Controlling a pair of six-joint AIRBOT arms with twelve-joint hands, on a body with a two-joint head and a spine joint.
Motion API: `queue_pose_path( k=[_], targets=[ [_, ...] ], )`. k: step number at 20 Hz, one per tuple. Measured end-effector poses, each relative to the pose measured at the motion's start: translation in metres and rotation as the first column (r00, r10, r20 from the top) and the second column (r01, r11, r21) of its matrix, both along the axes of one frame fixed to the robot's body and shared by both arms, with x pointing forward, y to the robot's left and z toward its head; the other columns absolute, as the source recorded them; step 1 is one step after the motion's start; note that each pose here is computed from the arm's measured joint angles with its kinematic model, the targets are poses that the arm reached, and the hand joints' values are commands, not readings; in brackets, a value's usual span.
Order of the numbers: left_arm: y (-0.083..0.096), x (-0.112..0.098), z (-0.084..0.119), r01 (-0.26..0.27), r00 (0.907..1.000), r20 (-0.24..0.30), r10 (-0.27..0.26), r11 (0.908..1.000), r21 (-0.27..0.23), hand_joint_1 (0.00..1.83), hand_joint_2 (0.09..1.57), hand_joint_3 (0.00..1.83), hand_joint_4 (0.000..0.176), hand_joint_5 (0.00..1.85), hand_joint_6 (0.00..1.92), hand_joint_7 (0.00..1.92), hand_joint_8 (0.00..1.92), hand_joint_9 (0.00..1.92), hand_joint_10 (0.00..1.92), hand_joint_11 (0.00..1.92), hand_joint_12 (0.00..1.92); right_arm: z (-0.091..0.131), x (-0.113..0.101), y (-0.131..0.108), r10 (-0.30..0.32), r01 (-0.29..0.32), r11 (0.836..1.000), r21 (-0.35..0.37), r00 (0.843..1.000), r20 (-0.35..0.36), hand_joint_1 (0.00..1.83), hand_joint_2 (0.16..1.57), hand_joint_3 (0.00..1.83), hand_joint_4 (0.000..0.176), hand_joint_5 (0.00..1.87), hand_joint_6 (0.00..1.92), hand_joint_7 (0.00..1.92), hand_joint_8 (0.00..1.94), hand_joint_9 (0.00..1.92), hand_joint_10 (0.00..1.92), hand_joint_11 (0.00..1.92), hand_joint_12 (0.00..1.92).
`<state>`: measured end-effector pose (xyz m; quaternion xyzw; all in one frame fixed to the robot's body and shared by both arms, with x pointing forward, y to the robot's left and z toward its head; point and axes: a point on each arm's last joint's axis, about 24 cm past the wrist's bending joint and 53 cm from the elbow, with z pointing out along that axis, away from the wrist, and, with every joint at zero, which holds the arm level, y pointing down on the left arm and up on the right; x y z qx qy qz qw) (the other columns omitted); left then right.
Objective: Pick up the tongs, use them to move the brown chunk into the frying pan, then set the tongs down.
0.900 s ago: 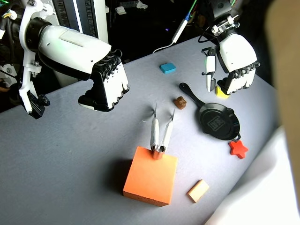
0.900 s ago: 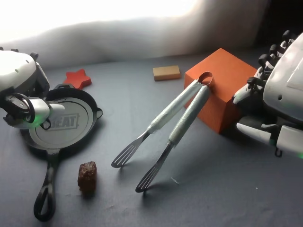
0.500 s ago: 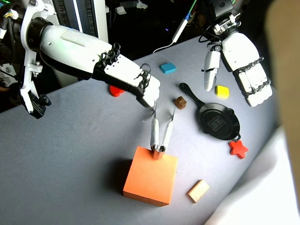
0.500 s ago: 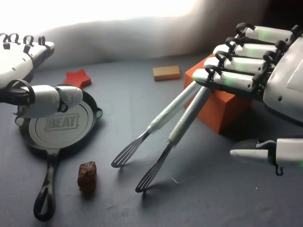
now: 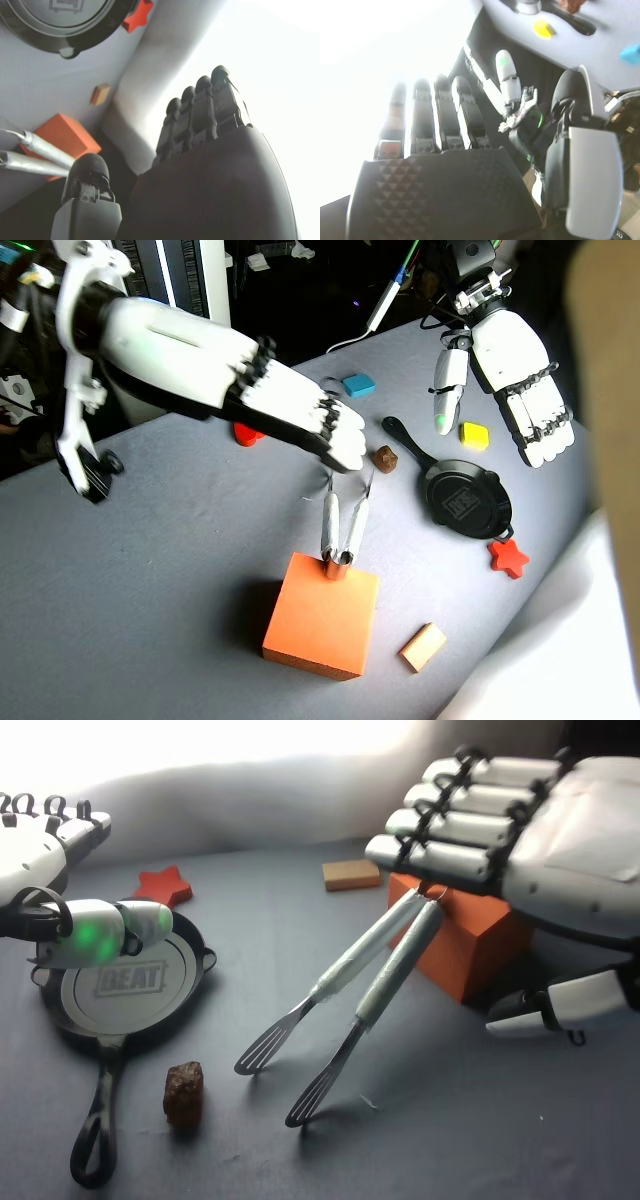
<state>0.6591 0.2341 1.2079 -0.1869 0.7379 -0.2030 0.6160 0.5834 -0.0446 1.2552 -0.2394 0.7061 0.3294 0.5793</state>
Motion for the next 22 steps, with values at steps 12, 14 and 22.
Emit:
queue_pose_path(
  k=[12,14,22],
  targets=[
    [0.002,-0.007,-0.009,-0.032,0.9989,-0.036,0.031,0.9989,-0.034,0.0,1.2,0.0,0.0,0.0,0.0,0.06,0.01,0.03,0.01,0.03,0.03,-0.03,0.032,0.056,0.061,-0.081,0.993,-0.08,0.973,-0.221,1.05,0.94,0.0,0.0,0.0,0.0,0.0,0.0,0.0,0.0,0.0,0.0],
    [0.002,-0.011,-0.015,-0.035,0.9978,-0.058,0.033,0.9987,-0.038,0.0,1.19,0.0,0.0,0.0,0.0,0.04,0.0,0.02,0.0,0.02,0.03,-0.038,0.04,0.057,0.007,-0.039,0.987,-0.159,0.979,-0.201,1.06,0.95,0.0,0.0,0.0,0.0,0.0,0.0,0.0,0.0,0.0,0.0],
    [0.007,-0.018,-0.03,-0.056,0.9937,-0.101,0.05,0.9963,-0.066,0.0,1.19,0.0,0.0,0.0,0.0,0.02,0.0,0.01,0.0,0.0,0.03,-0.056,0.068,0.066,-0.095,0.041,0.966,-0.254,0.974,-0.205,1.03,0.95,0.0,0.0,0.0,0.0,0.0,0.0,0.0,0.0,0.0,0.0]
  ],
)
